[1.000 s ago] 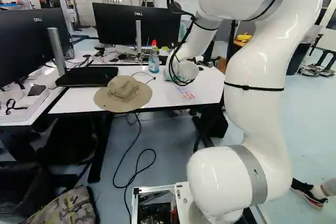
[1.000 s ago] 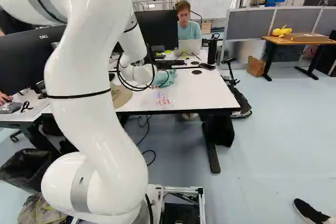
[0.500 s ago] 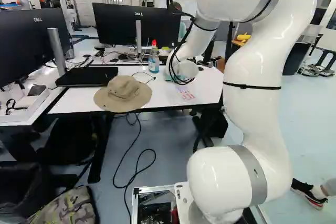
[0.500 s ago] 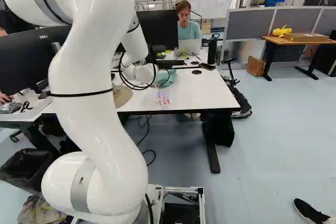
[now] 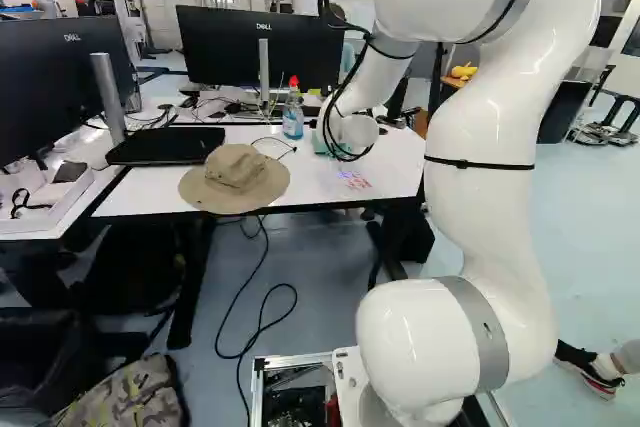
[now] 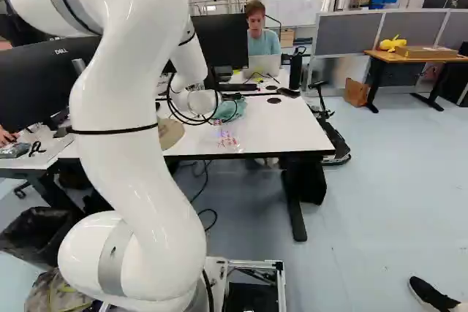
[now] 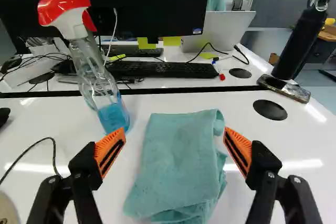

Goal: Clean the table with the green towel

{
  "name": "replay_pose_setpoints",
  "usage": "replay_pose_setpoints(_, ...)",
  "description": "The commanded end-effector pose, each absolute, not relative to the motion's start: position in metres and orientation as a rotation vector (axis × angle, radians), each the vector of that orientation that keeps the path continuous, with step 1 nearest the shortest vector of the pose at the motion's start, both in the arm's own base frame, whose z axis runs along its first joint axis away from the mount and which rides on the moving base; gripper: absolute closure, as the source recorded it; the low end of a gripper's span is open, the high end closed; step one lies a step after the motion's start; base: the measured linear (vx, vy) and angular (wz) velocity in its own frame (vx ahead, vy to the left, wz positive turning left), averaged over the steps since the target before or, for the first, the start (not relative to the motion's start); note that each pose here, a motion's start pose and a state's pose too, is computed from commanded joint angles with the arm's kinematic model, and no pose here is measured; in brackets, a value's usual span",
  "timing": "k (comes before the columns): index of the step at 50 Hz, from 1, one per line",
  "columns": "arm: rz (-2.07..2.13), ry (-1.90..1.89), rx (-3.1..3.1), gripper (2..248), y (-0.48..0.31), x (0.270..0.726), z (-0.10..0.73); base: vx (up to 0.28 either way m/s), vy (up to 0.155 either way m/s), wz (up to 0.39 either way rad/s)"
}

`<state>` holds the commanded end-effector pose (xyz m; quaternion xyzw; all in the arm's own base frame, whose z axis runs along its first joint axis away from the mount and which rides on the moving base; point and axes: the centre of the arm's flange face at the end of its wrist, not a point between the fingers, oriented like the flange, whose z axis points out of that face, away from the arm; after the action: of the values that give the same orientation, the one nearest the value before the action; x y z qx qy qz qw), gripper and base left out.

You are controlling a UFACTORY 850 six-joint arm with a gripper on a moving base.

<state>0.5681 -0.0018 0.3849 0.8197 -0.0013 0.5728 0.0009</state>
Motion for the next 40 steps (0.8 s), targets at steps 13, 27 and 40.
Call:
replay_pose_setpoints(13, 1.74, -0.024, 2.603, 3, -0.011, 0.574, 0.38, 0.0, 0.0, 0.0)
replay_pose_setpoints(27, 1.683, -0.034, 2.636, 3, -0.015, 0.584, 0.375, 0.0, 0.0, 0.0)
replay_pose_setpoints(40, 1.631, -0.037, 2.668, 3, -0.016, 0.588, 0.371, 0.0, 0.0, 0.0)
